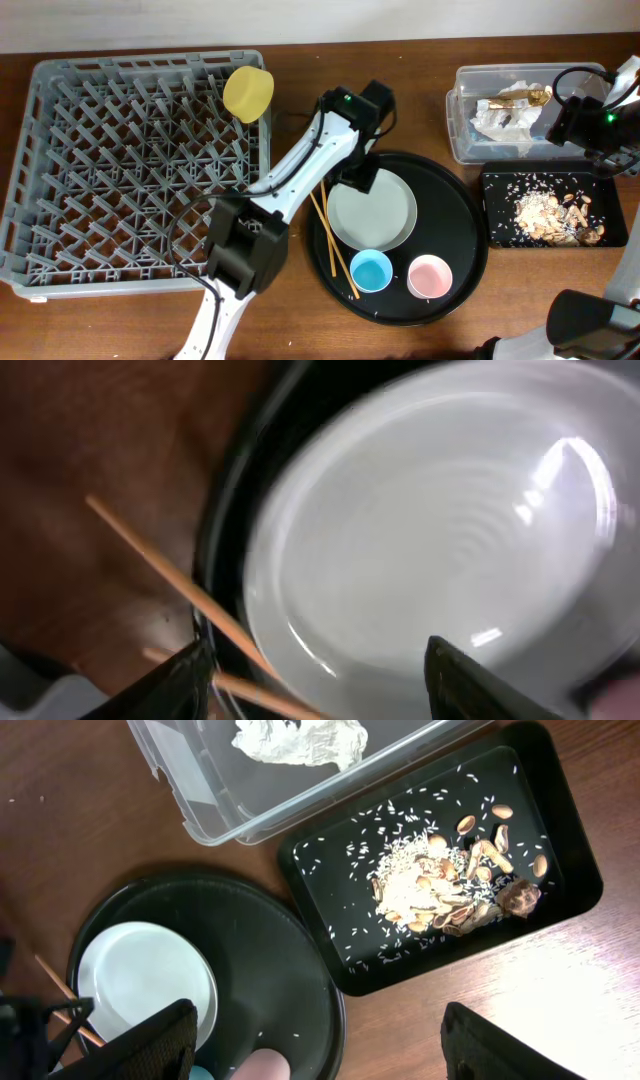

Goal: Sort waste into correct bins and load items into the dishwasher rack
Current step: 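Grasp the white plate from the round tray with the left gripper and lift, then insert the white plate upright into the dish rack with the left gripper, then grasp the blue cup on the round tray with the left gripper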

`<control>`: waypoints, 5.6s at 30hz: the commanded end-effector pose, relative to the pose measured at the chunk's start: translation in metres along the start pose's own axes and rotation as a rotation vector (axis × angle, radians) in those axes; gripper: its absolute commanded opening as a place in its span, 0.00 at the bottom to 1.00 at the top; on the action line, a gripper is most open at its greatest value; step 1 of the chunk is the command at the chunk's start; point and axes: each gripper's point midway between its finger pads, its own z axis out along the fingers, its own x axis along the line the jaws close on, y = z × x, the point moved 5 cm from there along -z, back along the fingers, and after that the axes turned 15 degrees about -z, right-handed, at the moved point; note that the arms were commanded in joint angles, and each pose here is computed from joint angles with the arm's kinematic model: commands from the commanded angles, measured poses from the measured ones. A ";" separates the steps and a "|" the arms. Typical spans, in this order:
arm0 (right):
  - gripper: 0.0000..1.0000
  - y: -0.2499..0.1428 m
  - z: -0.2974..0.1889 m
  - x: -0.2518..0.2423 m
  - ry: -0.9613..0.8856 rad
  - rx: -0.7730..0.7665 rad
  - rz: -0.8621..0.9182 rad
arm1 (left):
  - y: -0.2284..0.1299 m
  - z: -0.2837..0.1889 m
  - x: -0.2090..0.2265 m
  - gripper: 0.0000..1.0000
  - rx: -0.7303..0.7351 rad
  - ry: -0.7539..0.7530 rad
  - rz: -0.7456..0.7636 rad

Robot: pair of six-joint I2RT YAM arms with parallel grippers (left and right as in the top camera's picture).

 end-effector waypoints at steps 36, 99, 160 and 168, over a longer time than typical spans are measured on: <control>0.80 0.003 -0.003 -0.001 -0.004 -0.024 -0.001 | 0.059 -0.202 0.098 0.01 -0.604 0.190 -0.217; 0.99 -0.014 -0.005 0.023 0.177 0.055 -0.001 | -0.015 -0.255 0.123 0.68 -0.418 -0.304 -0.005; 0.33 -0.191 0.147 0.225 0.274 0.492 -0.502 | -0.079 -0.120 0.106 0.58 -0.229 -0.509 -0.284; 0.16 -0.209 0.170 0.218 0.254 0.520 -0.508 | -0.072 -0.134 0.135 0.59 -0.235 -0.668 -0.321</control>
